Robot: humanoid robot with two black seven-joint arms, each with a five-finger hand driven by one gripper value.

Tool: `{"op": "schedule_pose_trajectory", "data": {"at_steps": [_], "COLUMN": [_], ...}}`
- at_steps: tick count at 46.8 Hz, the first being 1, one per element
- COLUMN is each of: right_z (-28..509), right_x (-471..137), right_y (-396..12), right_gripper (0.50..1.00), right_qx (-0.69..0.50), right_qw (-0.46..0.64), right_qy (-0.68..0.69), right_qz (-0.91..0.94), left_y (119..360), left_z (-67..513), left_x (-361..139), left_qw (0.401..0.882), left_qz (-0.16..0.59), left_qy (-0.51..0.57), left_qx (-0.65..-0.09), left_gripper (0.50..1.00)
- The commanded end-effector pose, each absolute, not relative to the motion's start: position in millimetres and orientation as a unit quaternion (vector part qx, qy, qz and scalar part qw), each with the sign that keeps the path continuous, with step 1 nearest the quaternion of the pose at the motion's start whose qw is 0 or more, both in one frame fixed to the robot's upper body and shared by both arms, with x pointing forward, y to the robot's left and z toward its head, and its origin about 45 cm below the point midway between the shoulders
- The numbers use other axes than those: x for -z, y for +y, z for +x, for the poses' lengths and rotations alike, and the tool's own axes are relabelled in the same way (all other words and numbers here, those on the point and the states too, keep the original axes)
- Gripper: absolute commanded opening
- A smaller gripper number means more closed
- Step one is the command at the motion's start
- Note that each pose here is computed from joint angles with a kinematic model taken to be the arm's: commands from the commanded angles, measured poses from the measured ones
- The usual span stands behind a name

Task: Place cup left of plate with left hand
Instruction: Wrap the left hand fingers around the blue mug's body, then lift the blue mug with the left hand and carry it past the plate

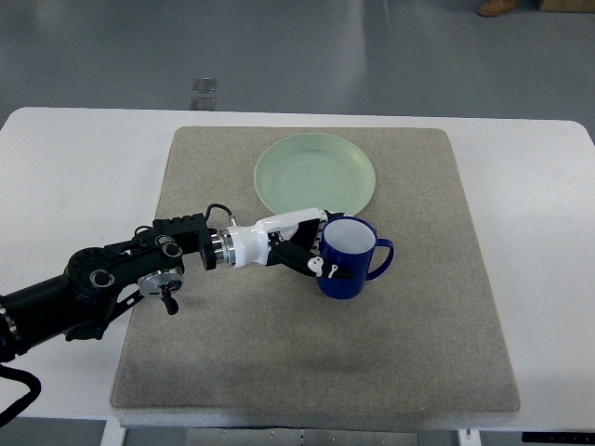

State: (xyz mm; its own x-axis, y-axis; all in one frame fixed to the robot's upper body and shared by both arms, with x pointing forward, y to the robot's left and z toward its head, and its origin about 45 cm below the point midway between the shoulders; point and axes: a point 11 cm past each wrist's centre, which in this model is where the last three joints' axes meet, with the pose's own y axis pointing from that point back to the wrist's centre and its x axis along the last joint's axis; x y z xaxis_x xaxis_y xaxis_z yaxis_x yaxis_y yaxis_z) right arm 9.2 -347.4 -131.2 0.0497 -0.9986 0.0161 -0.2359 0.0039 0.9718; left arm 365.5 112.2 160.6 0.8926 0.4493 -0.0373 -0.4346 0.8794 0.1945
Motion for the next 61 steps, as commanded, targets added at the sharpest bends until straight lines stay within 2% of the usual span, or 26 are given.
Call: {"op": "schedule_pose_trajectory", "data": {"at_steps": [1, 16, 32, 42, 61], "right_z": [9, 9, 9, 9, 9], "right_x": [131, 131, 131, 131, 131], "right_y": [-347, -347, -347, -347, -347], "right_gripper": [0.932, 0.932, 0.932, 0.932, 0.932], "right_qx": [0.422, 0.422, 0.422, 0.422, 0.422], "right_qw": [0.452, 0.452, 0.452, 0.452, 0.452], "right_qy": [-0.546, -0.545, -0.546, -0.546, -0.546], "right_qz": [0.566, 0.566, 0.566, 0.566, 0.566], "left_y": [112, 114, 128, 154, 228], "left_z": [366, 377, 405, 424, 449], "left_x": [-161, -176, -205, -223, -248], "left_qw": [0.968, 0.965, 0.944, 0.922, 0.862], "left_qz": [0.088, 0.061, 0.021, 0.001, 0.005], "left_qy": [0.041, 0.04, 0.009, -0.011, -0.075], "left_qx": [-0.231, -0.251, -0.328, -0.386, -0.501], "left_gripper": [0.739, 0.739, 0.741, 0.741, 0.748]}}
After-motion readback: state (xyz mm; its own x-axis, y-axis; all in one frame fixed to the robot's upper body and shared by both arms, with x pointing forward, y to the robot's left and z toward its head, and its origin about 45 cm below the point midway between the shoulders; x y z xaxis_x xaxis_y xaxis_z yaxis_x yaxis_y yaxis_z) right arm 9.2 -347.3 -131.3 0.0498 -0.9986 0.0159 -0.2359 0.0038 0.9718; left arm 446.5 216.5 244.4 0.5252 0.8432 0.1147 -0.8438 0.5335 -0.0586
